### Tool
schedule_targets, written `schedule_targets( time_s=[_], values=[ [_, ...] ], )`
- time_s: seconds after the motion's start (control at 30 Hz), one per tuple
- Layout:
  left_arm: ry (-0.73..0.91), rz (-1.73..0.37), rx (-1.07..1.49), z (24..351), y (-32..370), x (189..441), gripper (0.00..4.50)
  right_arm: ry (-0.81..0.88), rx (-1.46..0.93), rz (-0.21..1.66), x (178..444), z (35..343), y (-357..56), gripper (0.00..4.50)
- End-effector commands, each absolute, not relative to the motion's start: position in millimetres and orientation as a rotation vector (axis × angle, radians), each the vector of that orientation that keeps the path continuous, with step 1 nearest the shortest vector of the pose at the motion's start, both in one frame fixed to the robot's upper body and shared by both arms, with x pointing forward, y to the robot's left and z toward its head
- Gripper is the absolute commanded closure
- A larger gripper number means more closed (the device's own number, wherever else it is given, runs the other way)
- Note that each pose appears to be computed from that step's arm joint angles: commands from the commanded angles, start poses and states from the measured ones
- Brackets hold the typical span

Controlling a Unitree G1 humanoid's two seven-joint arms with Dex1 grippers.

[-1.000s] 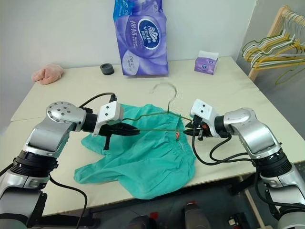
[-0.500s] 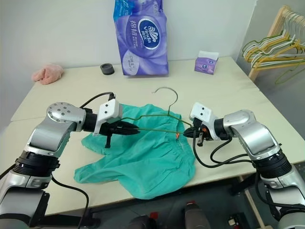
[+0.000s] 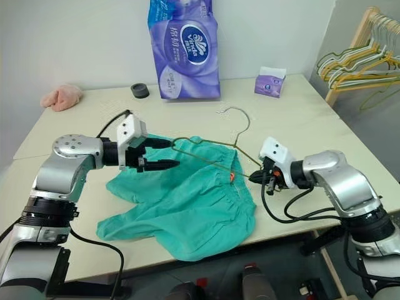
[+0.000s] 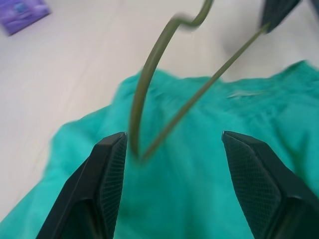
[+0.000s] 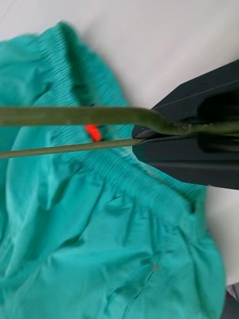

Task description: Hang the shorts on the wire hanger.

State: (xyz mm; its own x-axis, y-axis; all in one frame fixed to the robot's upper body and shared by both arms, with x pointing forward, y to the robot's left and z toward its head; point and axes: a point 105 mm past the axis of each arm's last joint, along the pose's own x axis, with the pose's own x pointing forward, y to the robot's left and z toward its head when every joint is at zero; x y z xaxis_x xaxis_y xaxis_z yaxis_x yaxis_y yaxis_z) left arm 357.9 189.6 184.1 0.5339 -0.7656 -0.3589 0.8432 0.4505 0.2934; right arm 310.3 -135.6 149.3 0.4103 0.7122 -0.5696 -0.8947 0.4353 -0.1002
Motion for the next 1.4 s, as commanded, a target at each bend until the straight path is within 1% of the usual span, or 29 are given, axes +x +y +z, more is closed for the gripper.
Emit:
schedule_targets(
  time_s=[0.03, 0.17, 0.23, 0.37, 0.47, 0.57, 0.7, 0.8, 0.87, 0.9, 1.03, 1.27, 1.4],
  values=[
    [0.180, -0.933, 0.481, 191, 214, 359, 1.30, 0.485, -0.359, 0.987, 303, 160, -152, 4.50],
    [0.278, -0.981, 0.483, 163, 222, 348, 1.30, 0.576, -0.258, 0.895, 295, 146, -174, 4.50],
    [0.293, -1.002, 0.483, 154, 218, 346, 1.30, 0.630, -0.216, 0.857, 288, 138, -185, 4.50],
    [0.268, -1.059, 0.455, 152, 202, 342, 1.30, 0.722, -0.181, 0.819, 273, 124, -201, 4.50],
    [0.248, -1.100, 0.436, 153, 193, 339, 1.30, 0.758, -0.160, 0.821, 266, 118, -204, 4.50],
    [0.247, -1.147, 0.421, 151, 185, 333, 1.30, 0.785, -0.129, 0.814, 265, 112, -203, 4.50],
    [0.241, -1.155, 0.399, 152, 181, 332, 1.30, 0.799, -0.114, 0.784, 265, 111, -215, 4.50],
    [0.227, -1.127, 0.389, 157, 181, 336, 0.71, 0.803, -0.089, 0.789, 262, 114, -216, 4.50],
    [0.193, -1.099, 0.395, 162, 180, 340, 0.15, 0.803, -0.076, 0.810, 261, 114, -210, 4.50],
    [0.177, -1.085, 0.399, 164, 180, 343, 0.04, 0.802, -0.073, 0.818, 261, 114, -208, 4.50],
    [0.126, -1.006, 0.429, 172, 187, 354, 0.04, 0.798, -0.060, 0.850, 264, 116, -198, 4.50],
    [0.114, -0.964, 0.466, 173, 196, 358, 0.04, 0.852, -0.042, 0.824, 270, 103, -203, 4.50],
    [0.106, -0.952, 0.472, 174, 199, 356, 0.04, 0.820, -0.003, 0.839, 272, 114, -206, 4.50]
  ],
)
